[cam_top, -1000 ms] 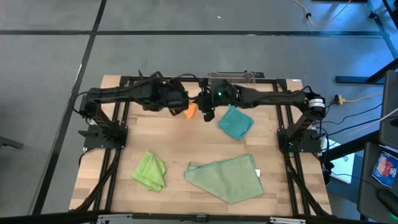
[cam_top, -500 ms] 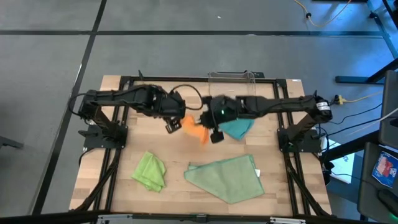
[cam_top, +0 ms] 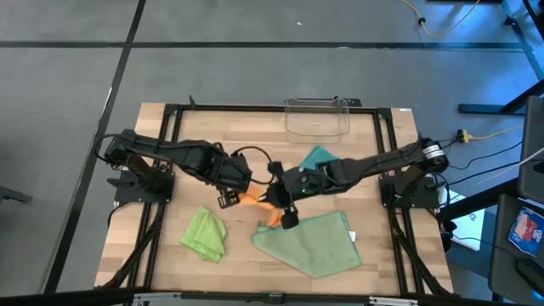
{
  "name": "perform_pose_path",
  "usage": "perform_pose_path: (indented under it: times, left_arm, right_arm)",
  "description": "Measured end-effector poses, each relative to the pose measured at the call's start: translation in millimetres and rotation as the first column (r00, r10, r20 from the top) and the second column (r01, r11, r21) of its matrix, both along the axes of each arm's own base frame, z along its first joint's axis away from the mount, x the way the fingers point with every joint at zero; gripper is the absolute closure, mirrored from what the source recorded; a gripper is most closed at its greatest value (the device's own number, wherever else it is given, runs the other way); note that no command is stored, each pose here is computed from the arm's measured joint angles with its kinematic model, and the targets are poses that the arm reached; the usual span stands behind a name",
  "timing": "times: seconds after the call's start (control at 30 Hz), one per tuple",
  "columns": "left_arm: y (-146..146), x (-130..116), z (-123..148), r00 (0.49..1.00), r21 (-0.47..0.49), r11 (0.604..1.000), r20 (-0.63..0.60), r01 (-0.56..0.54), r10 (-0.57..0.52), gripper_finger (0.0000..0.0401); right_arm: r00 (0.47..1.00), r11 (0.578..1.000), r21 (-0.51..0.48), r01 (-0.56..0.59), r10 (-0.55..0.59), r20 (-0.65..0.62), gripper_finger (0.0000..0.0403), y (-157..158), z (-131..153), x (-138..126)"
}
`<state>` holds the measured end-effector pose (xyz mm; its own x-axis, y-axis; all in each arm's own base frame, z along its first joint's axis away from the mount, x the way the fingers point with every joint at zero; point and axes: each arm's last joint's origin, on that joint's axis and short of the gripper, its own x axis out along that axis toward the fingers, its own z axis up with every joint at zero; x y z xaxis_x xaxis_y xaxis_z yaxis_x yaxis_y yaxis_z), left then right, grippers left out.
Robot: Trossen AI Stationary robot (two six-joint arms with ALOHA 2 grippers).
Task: Fold microfiber towels
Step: Fold the orange microfiber cloth
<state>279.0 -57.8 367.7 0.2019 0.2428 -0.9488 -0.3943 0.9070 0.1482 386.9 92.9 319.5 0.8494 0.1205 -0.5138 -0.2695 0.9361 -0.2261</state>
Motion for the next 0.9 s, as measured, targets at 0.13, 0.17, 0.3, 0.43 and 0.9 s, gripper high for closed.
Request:
perform_pose_path:
  times: [0.13, 0.17, 0.3, 0.43, 0.9]
  left_arm:
    - [-4, -10, 8, 1.0, -0.051, 0.999, 0.024, 0.008, -0.007, 0.0401]
    - [-4, -13, 10, 1.0, -0.062, 0.998, 0.031, 0.008, -0.006, 0.0401]
    - [-1, -28, 24, 0.997, -0.11, 0.994, 0.077, 0.018, -0.009, 0.0401]
    - [7, -41, 35, 0.993, -0.139, 0.99, 0.121, 0.01, 0.007, 0.0401]
    - [61, -28, -11, 0.99, -0.036, 0.99, -0.059, -0.133, 0.131, 0.0401]
  right_arm:
    - [0.998, 1.0, 0.01, -0.018, 0.018, 0.054, 0.04, 9, -5, 9]
    - [0.997, 1.0, 0.006, -0.024, 0.023, 0.068, 0.04, 10, -3, 9]
    - [0.992, 0.999, -0.013, -0.044, 0.045, 0.122, 0.04, 12, 14, 7]
    - [0.988, 0.999, -0.015, -0.047, 0.048, 0.149, 0.04, 11, 26, 4]
    - [0.985, 0.983, -0.057, 0.172, -0.17, 0.04, 0.04, -25, -44, 4]
